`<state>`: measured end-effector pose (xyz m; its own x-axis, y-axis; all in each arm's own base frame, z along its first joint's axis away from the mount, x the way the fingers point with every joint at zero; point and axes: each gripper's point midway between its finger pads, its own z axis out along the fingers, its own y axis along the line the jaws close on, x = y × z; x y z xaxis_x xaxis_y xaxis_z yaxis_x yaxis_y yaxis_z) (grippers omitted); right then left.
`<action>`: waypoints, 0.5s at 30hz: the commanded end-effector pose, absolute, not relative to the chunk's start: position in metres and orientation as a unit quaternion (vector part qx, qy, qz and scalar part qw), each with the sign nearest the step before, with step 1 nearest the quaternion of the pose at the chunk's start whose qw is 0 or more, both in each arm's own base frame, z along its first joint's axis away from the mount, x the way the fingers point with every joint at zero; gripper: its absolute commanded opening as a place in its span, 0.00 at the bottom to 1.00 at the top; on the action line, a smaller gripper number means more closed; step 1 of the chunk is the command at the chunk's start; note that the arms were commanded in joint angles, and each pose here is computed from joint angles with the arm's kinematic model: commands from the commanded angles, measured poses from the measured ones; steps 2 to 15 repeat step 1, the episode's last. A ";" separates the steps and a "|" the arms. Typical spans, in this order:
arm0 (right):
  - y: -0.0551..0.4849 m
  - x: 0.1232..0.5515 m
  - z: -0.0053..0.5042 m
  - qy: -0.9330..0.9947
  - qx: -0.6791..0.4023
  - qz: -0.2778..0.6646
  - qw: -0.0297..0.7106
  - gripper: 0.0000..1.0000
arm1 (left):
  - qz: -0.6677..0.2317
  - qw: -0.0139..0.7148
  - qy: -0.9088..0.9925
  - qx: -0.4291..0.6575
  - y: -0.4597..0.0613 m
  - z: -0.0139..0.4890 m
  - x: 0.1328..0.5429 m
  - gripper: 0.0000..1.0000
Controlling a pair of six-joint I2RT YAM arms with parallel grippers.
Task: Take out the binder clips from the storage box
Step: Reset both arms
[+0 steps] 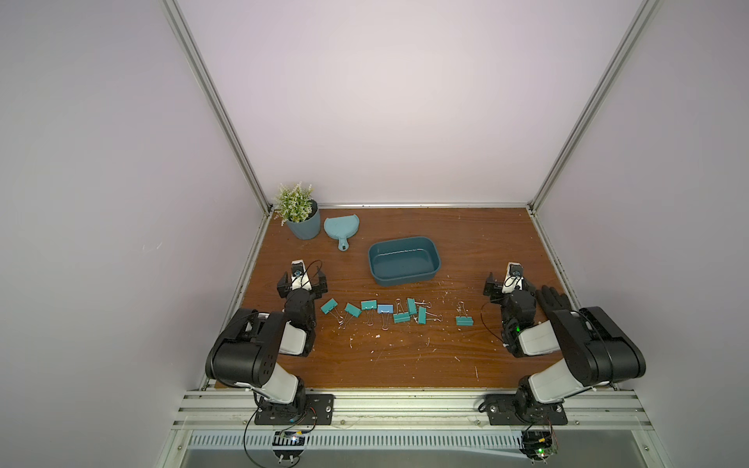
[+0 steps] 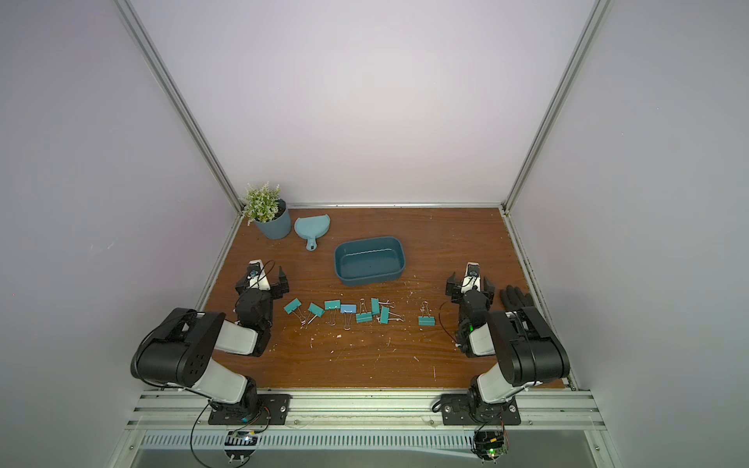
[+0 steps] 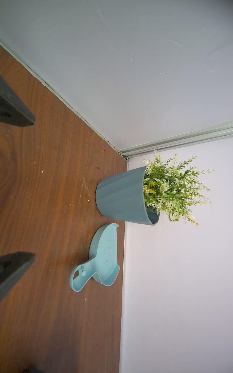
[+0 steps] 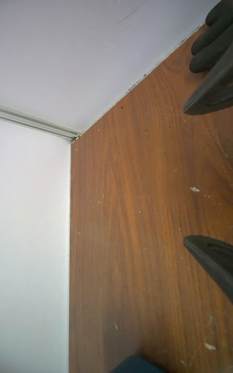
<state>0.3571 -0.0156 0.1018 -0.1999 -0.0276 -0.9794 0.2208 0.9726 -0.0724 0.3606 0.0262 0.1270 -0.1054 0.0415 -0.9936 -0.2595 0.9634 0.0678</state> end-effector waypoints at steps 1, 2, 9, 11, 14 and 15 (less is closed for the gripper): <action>-0.012 0.365 0.128 0.740 0.063 -0.086 0.664 0.99 | 0.116 0.670 0.729 -0.074 0.029 0.130 0.360 1.00; -0.012 0.365 0.128 0.740 0.063 -0.086 0.664 0.99 | 0.116 0.670 0.729 -0.074 0.029 0.130 0.360 1.00; -0.012 0.365 0.128 0.740 0.063 -0.086 0.664 0.99 | 0.116 0.670 0.729 -0.074 0.029 0.130 0.360 1.00; -0.012 0.365 0.128 0.740 0.063 -0.086 0.664 0.99 | 0.116 0.670 0.729 -0.074 0.029 0.130 0.360 1.00; -0.012 0.365 0.128 0.740 0.063 -0.086 0.664 0.99 | 0.116 0.670 0.729 -0.074 0.029 0.130 0.360 1.00; -0.012 0.365 0.128 0.740 0.063 -0.086 0.664 0.99 | 0.116 0.670 0.729 -0.074 0.029 0.130 0.360 1.00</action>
